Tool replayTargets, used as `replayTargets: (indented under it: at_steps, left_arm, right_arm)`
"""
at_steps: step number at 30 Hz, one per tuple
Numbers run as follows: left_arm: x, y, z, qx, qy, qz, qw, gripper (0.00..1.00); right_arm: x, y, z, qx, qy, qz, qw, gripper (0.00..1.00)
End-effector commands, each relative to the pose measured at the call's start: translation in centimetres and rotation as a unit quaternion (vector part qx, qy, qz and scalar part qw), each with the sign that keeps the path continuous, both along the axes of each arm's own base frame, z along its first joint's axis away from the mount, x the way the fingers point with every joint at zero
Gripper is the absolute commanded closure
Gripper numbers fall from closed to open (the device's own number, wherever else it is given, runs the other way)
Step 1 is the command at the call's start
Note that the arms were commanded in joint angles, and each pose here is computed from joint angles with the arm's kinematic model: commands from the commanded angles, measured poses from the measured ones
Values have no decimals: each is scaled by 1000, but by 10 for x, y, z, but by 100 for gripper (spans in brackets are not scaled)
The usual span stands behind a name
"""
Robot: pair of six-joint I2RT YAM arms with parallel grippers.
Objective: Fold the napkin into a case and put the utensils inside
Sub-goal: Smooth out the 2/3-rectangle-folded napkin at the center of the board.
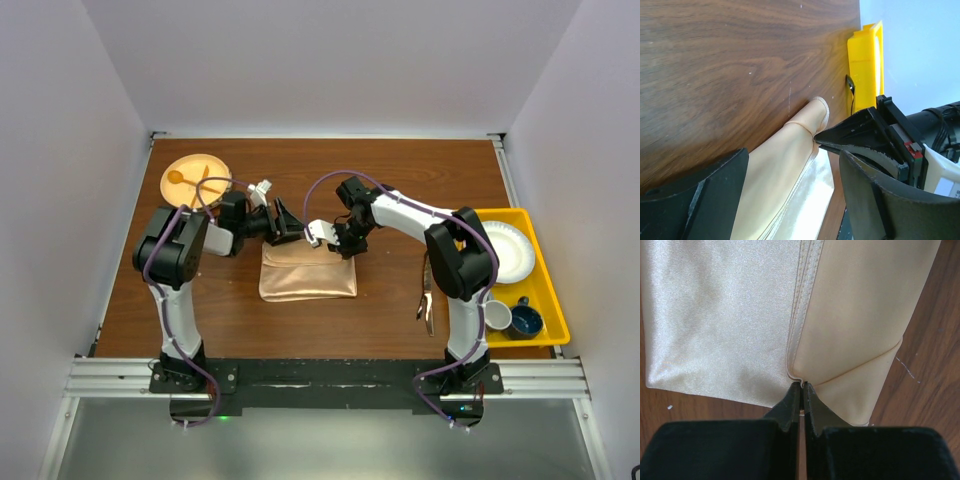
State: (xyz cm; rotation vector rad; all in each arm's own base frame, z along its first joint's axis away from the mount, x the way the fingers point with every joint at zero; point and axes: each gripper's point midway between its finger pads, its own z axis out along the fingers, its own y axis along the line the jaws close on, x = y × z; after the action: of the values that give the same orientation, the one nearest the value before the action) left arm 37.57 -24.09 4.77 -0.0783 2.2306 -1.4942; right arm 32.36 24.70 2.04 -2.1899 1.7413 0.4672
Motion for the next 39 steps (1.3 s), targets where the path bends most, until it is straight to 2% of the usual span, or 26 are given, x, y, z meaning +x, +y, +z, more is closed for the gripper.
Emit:
replayTargets:
  at_steps: [1, 6, 9, 12, 17, 25, 27, 32, 35, 39]
  left_arm:
    - [-5, 9, 0, -13, 3, 4, 1000, 22]
    - [-2, 1, 57, -58, -67, -22, 996, 24]
    - [-8, 1, 77, -66, -80, -33, 994, 25]
    - [-20, 3, 79, -56, -75, -44, 995, 25]
    - [-37, 19, 38, -22, -24, -27, 999, 26]
    - [-36, 47, -23, 27, 45, 22, 998, 28]
    - [-34, 44, -14, 16, 36, 10, 999, 29]
    - [-22, 13, 54, -17, -54, -31, 998, 29]
    - [-20, -9, 70, -24, -64, -42, 997, 29]
    - [-7, -32, 68, -48, -42, -18, 998, 30]
  right_arm:
    - [-6, -36, -39, -81, 12, -1, 997, 100]
    - [-5, -33, -35, -76, 12, -5, 997, 100]
    - [-4, -32, -35, -76, 12, -5, 997, 100]
    - [-4, -32, -34, -75, 13, -5, 997, 100]
    - [-6, -33, -34, -75, 14, -5, 997, 100]
    - [-10, -36, -34, -81, 16, 2, 997, 100]
    - [-9, -36, -34, -81, 14, 7, 997, 100]
    - [-7, -34, -32, -77, 10, 13, 997, 100]
    - [-6, -32, -32, -75, 9, 16, 997, 100]
    - [-5, -32, -33, -73, 9, 17, 997, 100]
